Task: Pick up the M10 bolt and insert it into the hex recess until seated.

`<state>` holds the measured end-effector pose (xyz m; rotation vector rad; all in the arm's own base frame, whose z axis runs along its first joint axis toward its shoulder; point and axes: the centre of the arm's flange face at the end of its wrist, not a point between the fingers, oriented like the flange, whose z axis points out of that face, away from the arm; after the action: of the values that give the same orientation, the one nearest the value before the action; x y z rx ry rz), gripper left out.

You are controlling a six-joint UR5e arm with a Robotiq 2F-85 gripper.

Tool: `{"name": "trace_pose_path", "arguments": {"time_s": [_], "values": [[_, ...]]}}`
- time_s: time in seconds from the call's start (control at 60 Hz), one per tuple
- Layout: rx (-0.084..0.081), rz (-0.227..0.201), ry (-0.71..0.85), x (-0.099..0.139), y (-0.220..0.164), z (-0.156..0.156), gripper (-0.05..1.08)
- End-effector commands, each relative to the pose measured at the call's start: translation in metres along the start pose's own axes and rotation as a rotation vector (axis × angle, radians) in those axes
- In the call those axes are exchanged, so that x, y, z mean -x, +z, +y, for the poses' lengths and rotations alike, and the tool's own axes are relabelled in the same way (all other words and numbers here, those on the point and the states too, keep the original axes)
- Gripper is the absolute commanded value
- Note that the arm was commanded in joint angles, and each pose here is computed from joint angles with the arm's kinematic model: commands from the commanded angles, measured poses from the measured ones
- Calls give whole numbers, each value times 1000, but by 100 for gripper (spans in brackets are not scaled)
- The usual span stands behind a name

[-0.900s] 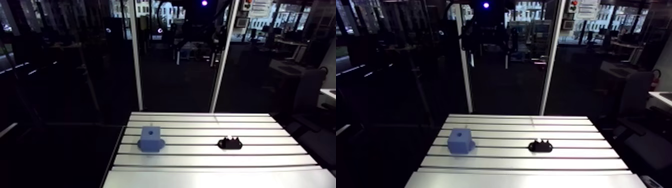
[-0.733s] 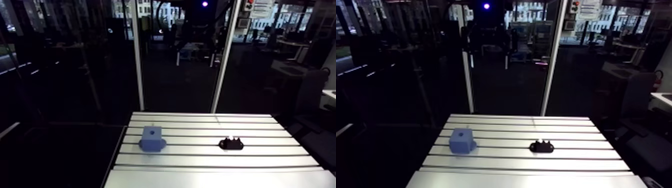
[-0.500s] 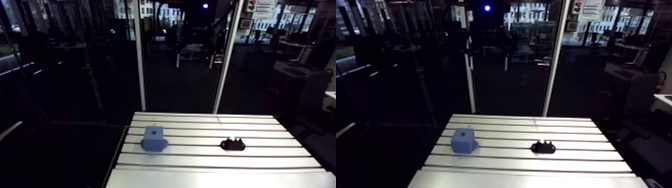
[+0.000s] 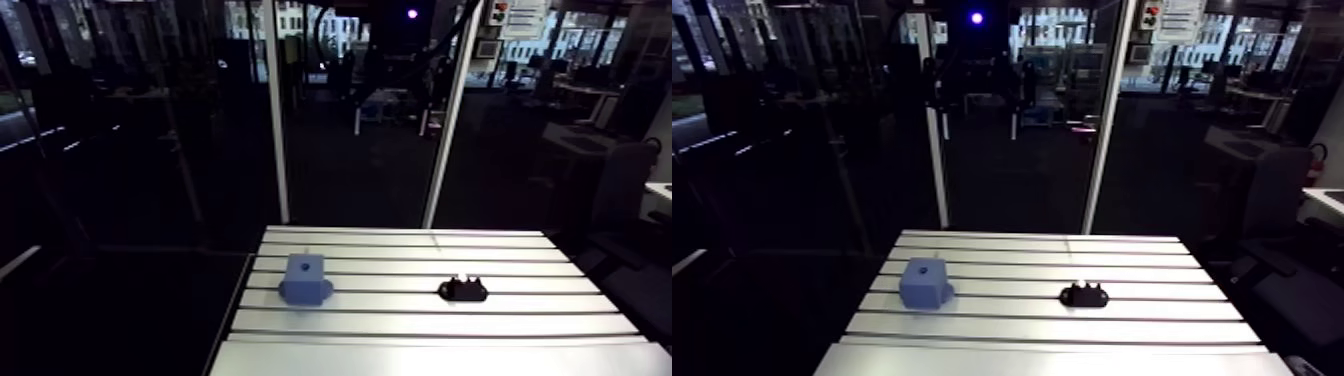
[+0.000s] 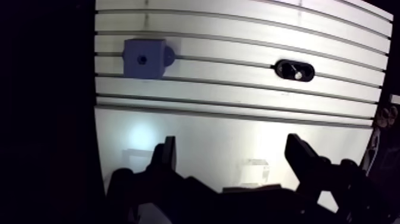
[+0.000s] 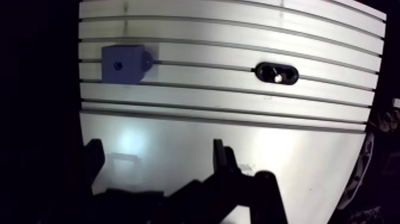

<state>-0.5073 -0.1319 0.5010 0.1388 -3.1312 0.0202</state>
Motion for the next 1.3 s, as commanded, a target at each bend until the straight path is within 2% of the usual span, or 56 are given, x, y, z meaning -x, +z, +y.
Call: {"name": "trace_pose_path", "arguments": {"time_s": [0.017, 0.15, 0.25, 0.283, 0.433, 0.617, 0.683, 0.783, 0.867, 0.95, 1.067, 1.3], "values": [[4, 16, 18, -3, 0, 14, 1], [3, 7, -18, -3, 5, 23, 1], [1, 3, -8, -2, 7, 42, 1], [3, 13, 15, -2, 9, 58, 1], [14, 58, 36, -6, 18, 74, 1], [14, 48, 23, -5, 36, 94, 1], [20, 60, 34, -3, 45, 117, 1], [31, 83, 37, -2, 54, 130, 1], [34, 82, 43, -2, 61, 135, 1], [44, 69, 71, 2, 72, 152, 1], [44, 71, 112, 8, 89, 172, 1], [56, 104, 125, 13, 126, 177, 1]]}}
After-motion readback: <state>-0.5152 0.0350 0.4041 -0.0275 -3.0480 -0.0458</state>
